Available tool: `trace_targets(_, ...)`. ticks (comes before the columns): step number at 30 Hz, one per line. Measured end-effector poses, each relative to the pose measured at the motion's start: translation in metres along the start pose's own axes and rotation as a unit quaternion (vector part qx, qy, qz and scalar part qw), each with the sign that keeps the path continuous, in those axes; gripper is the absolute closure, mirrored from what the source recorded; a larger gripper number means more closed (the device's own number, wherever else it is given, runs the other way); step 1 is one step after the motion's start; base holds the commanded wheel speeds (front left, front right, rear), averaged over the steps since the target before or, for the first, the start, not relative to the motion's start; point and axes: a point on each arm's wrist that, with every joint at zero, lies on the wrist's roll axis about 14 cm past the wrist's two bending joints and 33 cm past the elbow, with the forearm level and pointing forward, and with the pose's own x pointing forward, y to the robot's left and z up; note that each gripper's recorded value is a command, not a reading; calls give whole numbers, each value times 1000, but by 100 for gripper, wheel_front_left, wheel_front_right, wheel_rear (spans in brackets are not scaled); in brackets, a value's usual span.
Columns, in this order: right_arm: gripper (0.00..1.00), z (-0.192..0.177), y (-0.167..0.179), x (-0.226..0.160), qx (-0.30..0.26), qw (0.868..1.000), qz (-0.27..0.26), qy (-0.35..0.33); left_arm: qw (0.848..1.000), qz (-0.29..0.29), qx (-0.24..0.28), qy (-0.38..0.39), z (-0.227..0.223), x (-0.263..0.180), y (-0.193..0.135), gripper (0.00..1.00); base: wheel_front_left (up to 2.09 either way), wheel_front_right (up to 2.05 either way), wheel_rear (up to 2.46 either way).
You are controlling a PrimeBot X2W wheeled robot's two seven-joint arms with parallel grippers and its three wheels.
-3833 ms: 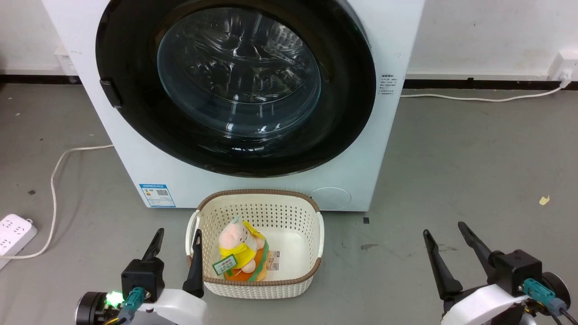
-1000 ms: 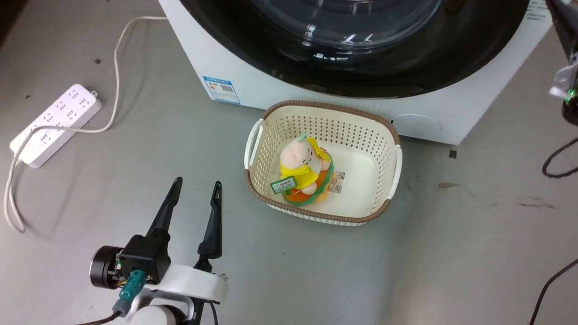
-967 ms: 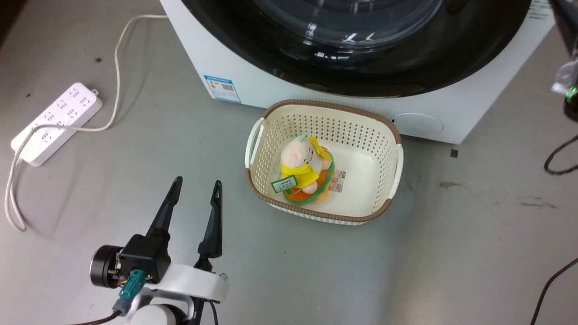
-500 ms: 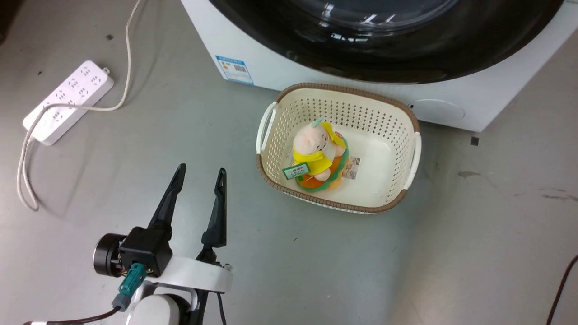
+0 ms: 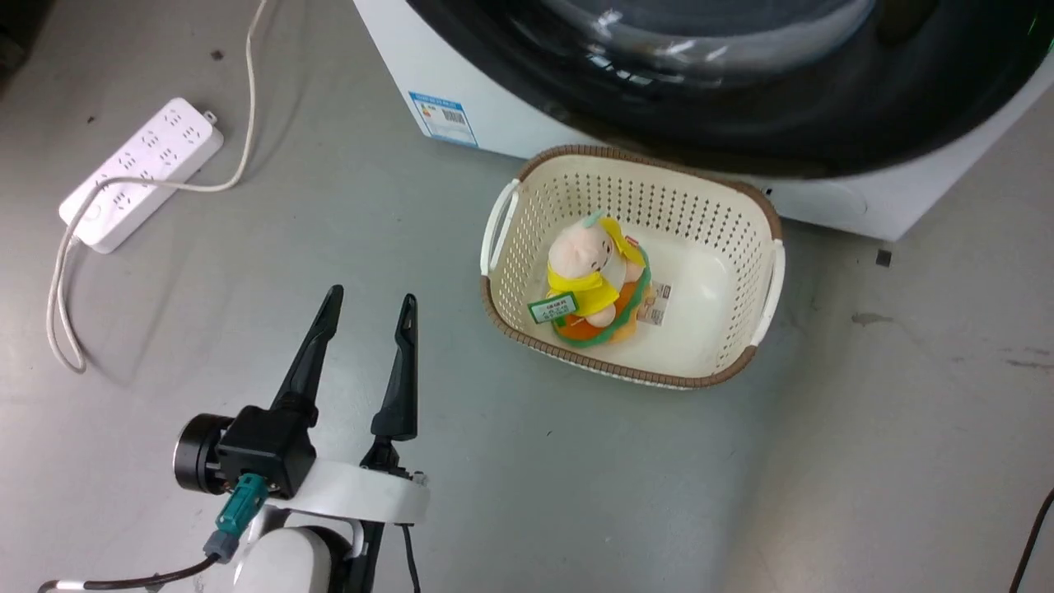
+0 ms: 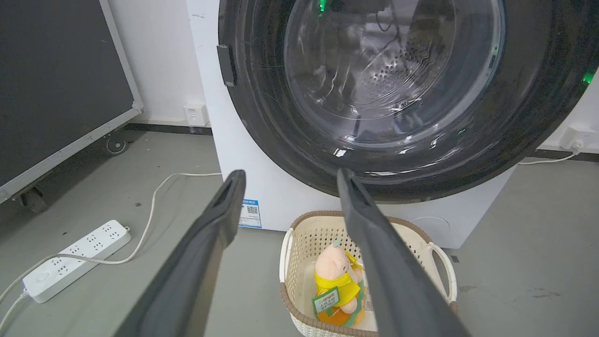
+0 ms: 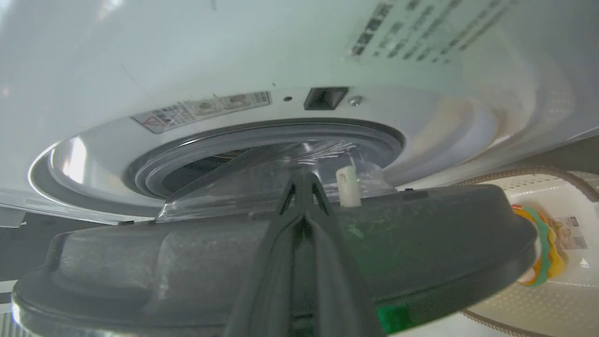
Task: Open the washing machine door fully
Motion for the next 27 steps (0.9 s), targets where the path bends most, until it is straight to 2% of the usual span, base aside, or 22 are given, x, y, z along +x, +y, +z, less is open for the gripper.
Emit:
trace_targets(5, 100, -23, -14, -12, 4, 999, -20, 34, 1000, -2, -3, -15, 11, -2, -2, 0, 0, 0, 0)
trace_targets(16, 100, -64, -16, -49, 1, 996, -35, 81, 999, -16, -13, -44, 32, -18, -13, 0, 0, 0, 0)
trace_targets(27, 100, -113, -1, -80, -3, 990, -12, 139, 997, -28, -20, -64, 47, -40, -24, 0, 0, 0, 0)
